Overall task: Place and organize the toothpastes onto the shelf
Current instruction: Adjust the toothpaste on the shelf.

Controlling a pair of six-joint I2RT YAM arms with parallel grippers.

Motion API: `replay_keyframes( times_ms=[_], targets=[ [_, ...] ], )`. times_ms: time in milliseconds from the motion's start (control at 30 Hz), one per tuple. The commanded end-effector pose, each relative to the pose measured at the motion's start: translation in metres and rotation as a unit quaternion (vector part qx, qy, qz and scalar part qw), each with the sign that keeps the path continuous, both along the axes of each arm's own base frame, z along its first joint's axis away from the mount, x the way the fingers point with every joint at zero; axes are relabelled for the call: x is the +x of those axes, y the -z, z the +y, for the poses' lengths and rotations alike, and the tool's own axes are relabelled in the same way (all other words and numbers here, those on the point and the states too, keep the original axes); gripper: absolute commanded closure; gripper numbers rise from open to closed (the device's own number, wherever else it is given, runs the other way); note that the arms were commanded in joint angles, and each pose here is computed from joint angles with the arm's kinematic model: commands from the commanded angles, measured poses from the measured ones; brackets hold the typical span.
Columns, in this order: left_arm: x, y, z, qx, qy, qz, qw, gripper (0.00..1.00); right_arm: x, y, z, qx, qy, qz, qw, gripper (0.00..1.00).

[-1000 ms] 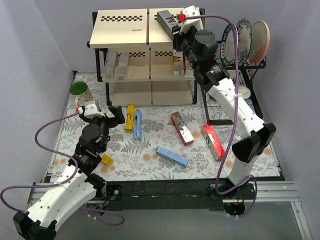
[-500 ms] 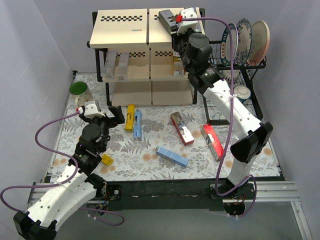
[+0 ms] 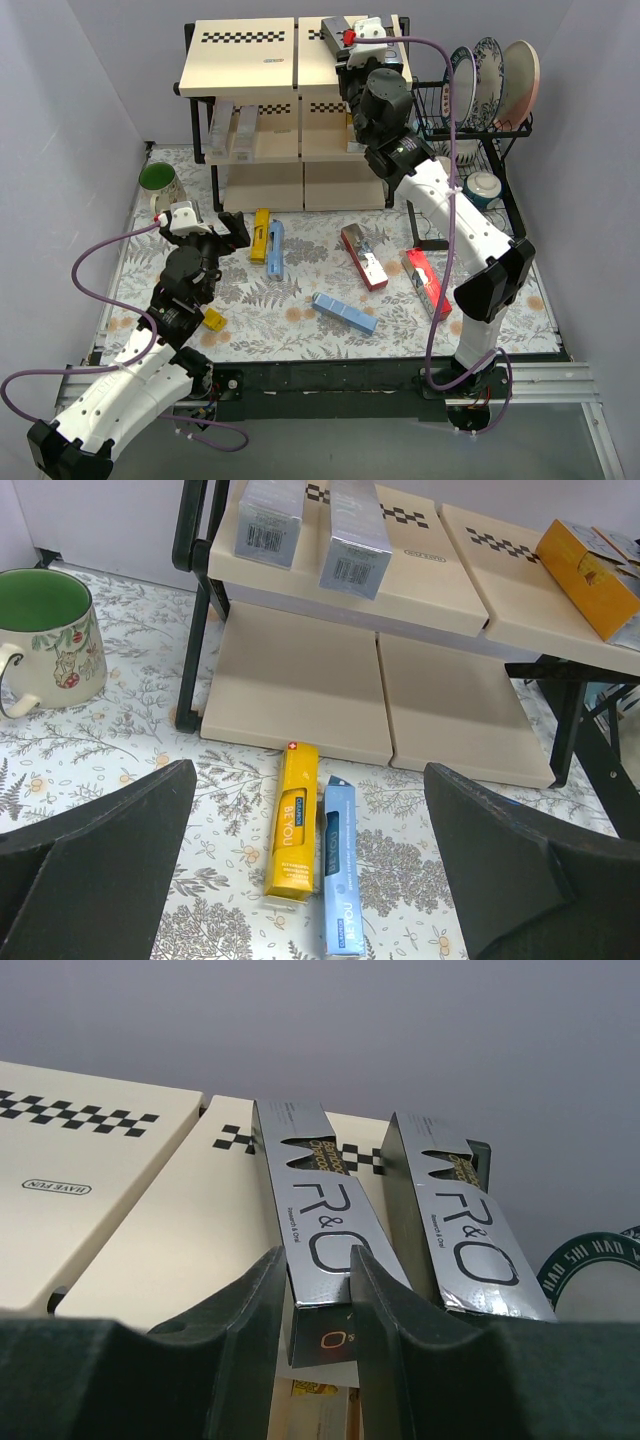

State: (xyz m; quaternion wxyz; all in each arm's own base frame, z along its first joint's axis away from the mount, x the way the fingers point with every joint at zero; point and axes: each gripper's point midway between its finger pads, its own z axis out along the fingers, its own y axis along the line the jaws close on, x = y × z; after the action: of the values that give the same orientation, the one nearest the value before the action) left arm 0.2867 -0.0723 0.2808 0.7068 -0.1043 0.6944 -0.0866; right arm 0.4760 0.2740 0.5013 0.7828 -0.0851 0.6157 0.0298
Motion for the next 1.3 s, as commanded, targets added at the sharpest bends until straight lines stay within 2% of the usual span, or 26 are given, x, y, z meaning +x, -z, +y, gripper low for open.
replay_keyframes(
  times_ms=[0, 333, 533, 833, 1067, 1267],
  targets=[
    [-0.001, -0.009, 0.005, -0.003, -0.009, -0.006, 1.0, 0.02, 0.0, -0.002, -0.008, 0.008, 0.047, -0.002, 0.999, 0.6],
    [0.001, -0.009, 0.003, -0.002, -0.008, -0.004, 1.0, 0.02, 0.008, 0.002, 0.002, 0.001, 0.05, 0.009, 0.999, 0.6],
    [0.001, -0.007, 0.004, -0.001, -0.009, -0.001, 1.0, 0.02, -0.014, -0.034, 0.009, 0.016, -0.001, -0.025, 1.0, 0.55],
    [0.001, -0.008, 0.001, -0.006, -0.002, -0.002, 1.0, 0.02, -0.075, -0.095, -0.015, 0.037, -0.066, -0.082, 0.994, 0.4],
    [0.002, -0.006, -0.003, -0.005, 0.007, 0.001, 1.0, 0.02, -0.093, -0.093, -0.051, 0.023, -0.05, -0.067, 0.996, 0.25],
    [0.005, -0.003, -0.008, -0.002, 0.017, 0.008, 1.0, 0.02, -0.09, -0.078, -0.04, -0.004, -0.123, -0.029, 0.992, 0.14]
  ],
)
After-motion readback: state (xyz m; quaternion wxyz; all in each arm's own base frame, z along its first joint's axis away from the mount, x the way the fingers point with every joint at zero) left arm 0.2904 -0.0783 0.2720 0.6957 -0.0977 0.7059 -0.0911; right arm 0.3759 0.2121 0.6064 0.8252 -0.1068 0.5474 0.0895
